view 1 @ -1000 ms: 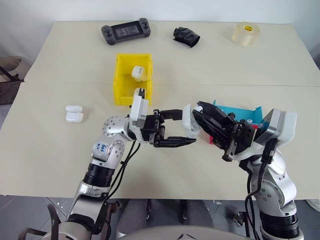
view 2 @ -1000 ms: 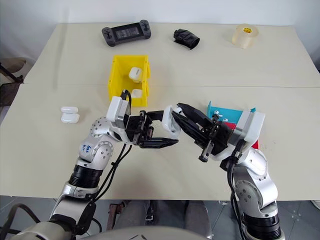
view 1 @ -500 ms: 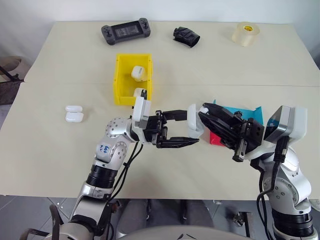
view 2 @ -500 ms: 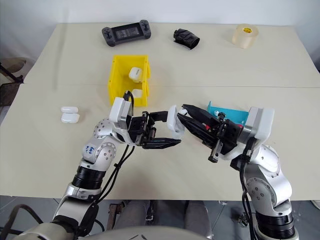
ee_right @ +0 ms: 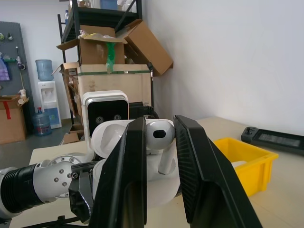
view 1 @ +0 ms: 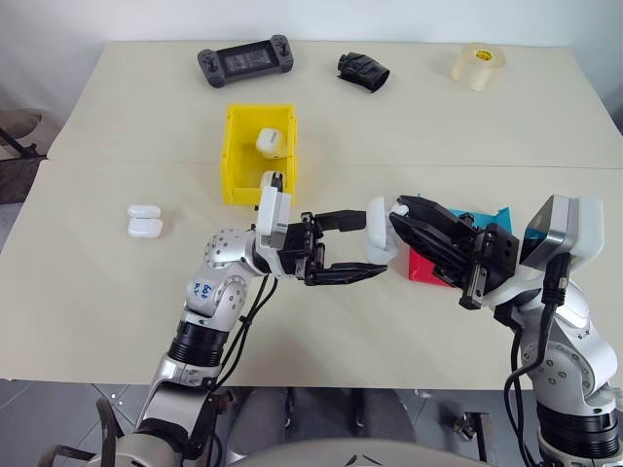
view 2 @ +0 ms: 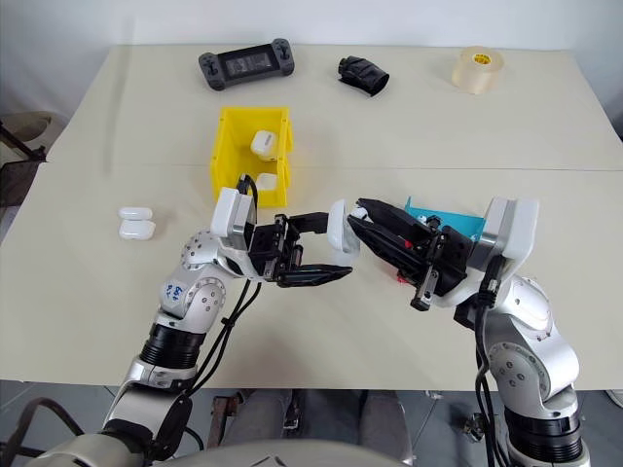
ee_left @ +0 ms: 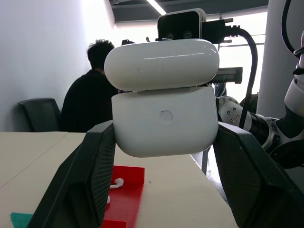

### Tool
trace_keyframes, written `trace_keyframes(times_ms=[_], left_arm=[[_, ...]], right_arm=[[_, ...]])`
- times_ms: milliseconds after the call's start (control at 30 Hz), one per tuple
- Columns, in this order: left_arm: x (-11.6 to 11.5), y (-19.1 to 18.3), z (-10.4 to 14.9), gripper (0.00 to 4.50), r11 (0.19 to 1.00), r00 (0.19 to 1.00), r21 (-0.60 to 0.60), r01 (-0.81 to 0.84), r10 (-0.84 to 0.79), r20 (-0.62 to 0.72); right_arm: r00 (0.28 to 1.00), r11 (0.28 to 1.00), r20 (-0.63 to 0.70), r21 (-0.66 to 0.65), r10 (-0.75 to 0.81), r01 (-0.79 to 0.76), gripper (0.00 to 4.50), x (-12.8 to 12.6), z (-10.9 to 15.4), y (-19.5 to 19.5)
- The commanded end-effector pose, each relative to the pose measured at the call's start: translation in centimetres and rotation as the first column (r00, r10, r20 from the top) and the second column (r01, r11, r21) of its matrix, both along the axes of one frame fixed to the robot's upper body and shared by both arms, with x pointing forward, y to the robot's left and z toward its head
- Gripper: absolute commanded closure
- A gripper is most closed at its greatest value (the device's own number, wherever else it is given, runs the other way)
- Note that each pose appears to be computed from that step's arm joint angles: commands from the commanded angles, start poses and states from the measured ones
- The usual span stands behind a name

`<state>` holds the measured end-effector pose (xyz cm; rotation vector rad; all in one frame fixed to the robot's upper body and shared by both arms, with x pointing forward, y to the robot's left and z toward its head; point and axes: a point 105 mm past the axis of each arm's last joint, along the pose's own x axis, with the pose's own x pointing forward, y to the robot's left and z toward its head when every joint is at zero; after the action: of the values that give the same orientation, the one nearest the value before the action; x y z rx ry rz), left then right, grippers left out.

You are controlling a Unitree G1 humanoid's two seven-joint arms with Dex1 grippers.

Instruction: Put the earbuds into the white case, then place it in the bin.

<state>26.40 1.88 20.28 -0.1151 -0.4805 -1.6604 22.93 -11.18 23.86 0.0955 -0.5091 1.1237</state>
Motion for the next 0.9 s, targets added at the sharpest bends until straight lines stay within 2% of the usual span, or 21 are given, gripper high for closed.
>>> trace_keyframes(times_ms=[33,567,900], left_arm=[[-0.6,0.6,1.8,1.75,0.997,0.997,-0.078,-0.007,0.013,0.076],[-1.3,0.5,1.7,1.75,0.993,0.998,-0.105,0.059,-0.055,0.040],[-0.6,0.8,2.4,1.75,0.989,0.999,-0.146,0.016,-0.009,0.049]], right_arm=[[1.000,1.000,0.007,-0.002,-0.023,0.023,4.01,0.1,0.4,-0.2],[0.999,1.000,0.027,-0.003,0.023,-0.023,4.01,-0.3,0.9,1.1],[0.998,1.000,-0.067,-0.019,-0.005,0.004,4.01,-0.4,-0.2,-0.4]])
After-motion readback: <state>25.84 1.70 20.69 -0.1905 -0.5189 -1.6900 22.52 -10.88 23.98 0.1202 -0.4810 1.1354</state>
